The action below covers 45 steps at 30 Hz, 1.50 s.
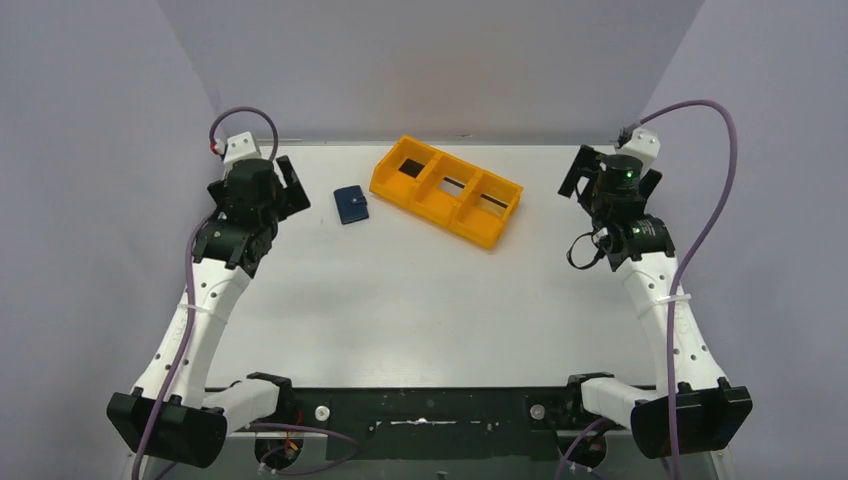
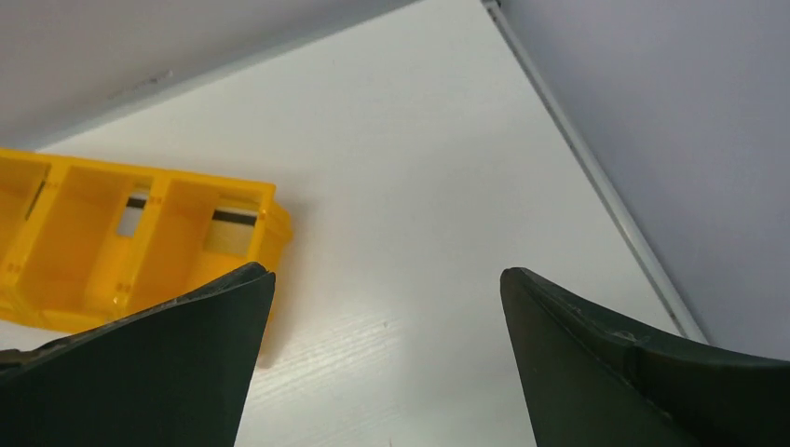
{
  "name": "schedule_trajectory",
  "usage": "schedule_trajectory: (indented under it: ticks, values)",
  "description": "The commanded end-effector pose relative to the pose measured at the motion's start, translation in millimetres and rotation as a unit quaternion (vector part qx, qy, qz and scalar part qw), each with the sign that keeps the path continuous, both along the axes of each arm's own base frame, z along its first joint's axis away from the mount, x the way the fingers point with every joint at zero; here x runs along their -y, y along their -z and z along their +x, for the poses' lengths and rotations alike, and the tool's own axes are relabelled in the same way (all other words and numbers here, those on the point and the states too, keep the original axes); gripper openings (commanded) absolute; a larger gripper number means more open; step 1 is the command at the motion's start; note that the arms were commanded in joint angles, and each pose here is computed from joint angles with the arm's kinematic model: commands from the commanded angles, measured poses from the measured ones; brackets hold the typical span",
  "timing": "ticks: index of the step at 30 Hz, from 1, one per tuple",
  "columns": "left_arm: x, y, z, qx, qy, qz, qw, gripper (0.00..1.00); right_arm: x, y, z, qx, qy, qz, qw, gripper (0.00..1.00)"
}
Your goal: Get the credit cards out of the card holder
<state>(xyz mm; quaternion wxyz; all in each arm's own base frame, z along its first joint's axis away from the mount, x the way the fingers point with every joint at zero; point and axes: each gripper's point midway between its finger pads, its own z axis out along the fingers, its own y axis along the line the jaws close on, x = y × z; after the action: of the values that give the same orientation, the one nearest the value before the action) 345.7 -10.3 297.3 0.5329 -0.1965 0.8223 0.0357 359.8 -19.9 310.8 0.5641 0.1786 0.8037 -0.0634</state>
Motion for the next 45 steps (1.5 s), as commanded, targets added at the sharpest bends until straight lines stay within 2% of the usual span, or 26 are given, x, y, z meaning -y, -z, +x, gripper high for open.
schedule_trajectory:
  ticks: [1,9,15,22,30,37,45]
  values:
    - [-10.4,5.0,-1.1,0.046,-0.023,-0.009,0.999,0.95,-15.2,20.9,4.9,0.025,-0.041,0.053,0.997,0.98]
    - [-4.3,74.8,-17.8,-0.01,0.011,-0.051,0.999,0.95,-43.1,110.0,4.2,-0.04,-0.096,0.151,0.983,0.98]
    - [0.9,107.5,-19.6,-0.035,0.052,-0.106,0.992,0.97,-65.7,145.9,11.7,-0.105,-0.118,0.195,0.968,0.98]
    - [2.5,116.5,-18.4,-0.039,0.08,-0.145,0.986,0.97,-97.7,173.0,38.5,-0.159,-0.117,0.187,0.962,0.98]
    - [0.8,99.7,-26.4,0.009,0.098,-0.133,0.986,0.97,-130.0,194.5,82.9,-0.198,-0.115,0.163,0.96,0.98]
    - [-8.1,95.4,-35.6,0.034,0.09,-0.105,0.99,0.97,-118.1,217.0,99.1,-0.237,-0.07,0.108,0.963,0.98]
    - [-11.7,97.9,-33.9,0.028,0.086,-0.097,0.991,0.98,-99.5,218.7,90.1,-0.245,-0.054,0.067,0.966,0.98]
